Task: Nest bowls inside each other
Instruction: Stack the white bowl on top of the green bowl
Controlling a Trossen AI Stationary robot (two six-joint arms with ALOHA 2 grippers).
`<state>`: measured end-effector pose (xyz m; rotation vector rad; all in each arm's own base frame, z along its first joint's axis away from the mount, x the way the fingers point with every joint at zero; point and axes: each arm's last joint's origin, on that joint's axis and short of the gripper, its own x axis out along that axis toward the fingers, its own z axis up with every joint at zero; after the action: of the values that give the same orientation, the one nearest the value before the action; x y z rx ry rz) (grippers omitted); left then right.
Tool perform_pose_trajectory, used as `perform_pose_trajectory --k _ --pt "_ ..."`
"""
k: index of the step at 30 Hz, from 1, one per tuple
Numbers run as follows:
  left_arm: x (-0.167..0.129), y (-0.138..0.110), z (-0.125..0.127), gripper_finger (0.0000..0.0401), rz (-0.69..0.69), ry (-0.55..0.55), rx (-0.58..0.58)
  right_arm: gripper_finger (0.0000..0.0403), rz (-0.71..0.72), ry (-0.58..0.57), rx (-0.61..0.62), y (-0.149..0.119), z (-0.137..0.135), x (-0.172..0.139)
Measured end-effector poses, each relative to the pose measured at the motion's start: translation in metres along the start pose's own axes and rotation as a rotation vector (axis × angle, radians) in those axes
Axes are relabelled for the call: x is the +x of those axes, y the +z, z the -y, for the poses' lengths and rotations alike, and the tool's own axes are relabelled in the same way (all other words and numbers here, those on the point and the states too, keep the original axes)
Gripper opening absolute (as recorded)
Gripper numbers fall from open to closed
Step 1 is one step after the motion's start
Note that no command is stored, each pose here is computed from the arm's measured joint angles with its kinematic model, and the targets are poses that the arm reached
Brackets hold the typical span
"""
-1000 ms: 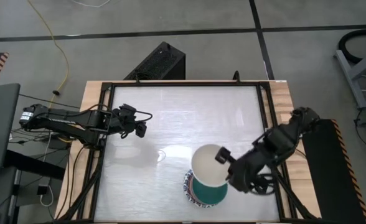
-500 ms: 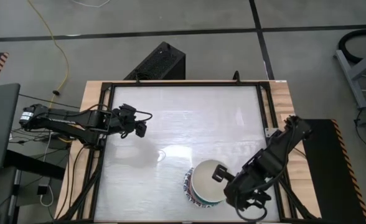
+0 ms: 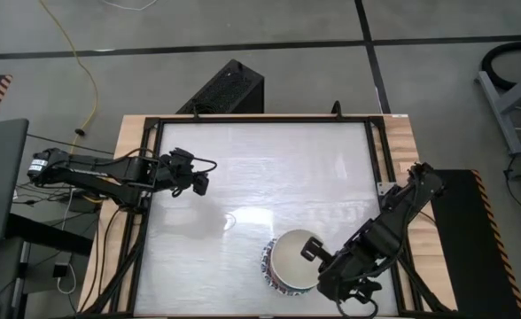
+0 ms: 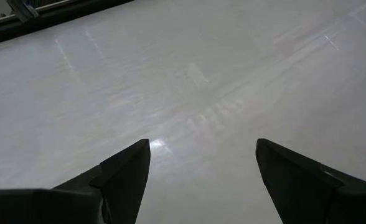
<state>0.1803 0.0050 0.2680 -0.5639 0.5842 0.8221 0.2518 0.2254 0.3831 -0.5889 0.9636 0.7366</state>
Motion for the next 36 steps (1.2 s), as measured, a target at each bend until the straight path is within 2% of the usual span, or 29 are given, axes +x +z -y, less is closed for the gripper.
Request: perform_pose_trajectory --k 14,19,28,36 --pt "0.013 -0.004 0.008 0.0281 -0.017 0.037 -0.007 0.0011 0.107 -0.068 0.013 -0.022 -0.023 0.021" --pt "0.014 -0.004 0.01 0.0281 -0.011 0.019 -0.018 0.0011 0.099 -0.068 0.008 -0.029 -0.024 0.025" --pt "0.014 -0.003 0.011 0.0281 -0.005 0.007 -0.018 0.0011 0.133 -0.074 -0.021 -0.036 -0.026 0.05" --pt "0.014 -0.003 0.011 0.0281 -0.006 0.007 -0.017 0.0011 0.123 -0.072 -0.049 -0.04 -0.024 0.048"
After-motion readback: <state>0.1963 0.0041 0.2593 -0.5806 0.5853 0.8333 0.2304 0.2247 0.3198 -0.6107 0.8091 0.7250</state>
